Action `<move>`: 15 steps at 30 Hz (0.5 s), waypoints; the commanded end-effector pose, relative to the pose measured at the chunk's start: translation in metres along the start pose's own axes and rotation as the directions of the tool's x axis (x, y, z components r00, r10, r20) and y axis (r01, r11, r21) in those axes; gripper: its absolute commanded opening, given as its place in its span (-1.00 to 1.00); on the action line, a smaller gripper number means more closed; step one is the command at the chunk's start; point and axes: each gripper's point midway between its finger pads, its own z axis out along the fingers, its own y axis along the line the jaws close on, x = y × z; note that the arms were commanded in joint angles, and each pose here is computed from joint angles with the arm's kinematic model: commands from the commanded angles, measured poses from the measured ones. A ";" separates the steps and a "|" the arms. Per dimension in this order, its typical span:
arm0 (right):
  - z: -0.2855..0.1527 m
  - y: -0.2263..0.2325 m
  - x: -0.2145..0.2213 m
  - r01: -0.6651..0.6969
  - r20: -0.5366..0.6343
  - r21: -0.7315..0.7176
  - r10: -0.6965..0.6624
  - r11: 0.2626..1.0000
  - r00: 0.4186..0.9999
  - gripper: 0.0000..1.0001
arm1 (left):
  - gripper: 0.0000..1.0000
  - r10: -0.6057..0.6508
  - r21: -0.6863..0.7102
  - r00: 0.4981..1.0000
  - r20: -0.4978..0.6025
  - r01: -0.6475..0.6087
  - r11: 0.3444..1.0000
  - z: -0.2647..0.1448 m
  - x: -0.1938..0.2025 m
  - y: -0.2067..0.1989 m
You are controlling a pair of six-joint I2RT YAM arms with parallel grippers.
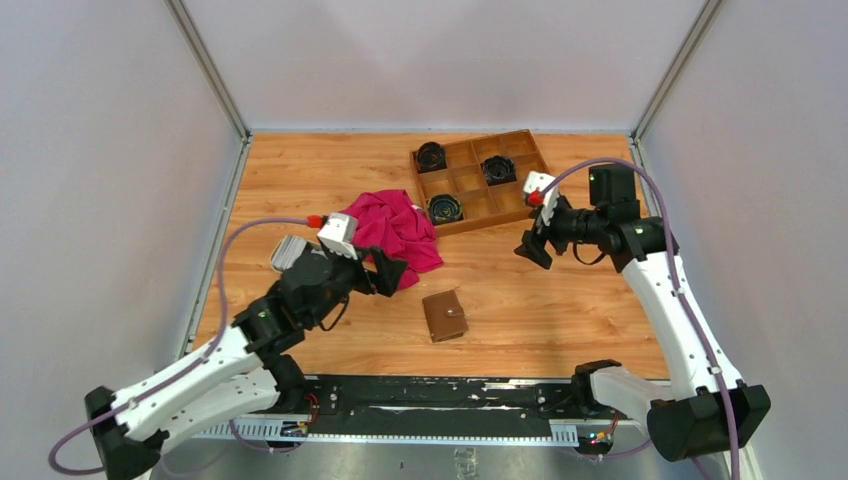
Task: Put the credit cards into the card holder
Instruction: Reset both arms
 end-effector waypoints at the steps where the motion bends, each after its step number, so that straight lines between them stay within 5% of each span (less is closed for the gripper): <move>1: -0.027 -0.010 -0.019 -0.164 0.046 0.076 0.161 0.984 0.986 0.85 | 1.00 0.246 -0.107 0.969 0.015 -0.243 0.964 -0.039 -0.043 0.026; 8: -0.053 -0.029 -0.061 -0.373 0.175 0.135 0.348 0.918 0.921 1.00 | 1.00 0.225 -0.071 0.974 0.021 -0.223 0.972 -0.052 -0.097 0.018; 15: -0.083 -0.054 -0.071 -0.434 0.239 0.319 0.371 0.843 0.897 1.00 | 1.00 -0.039 0.057 0.999 0.028 0.037 0.998 -0.031 -0.114 0.045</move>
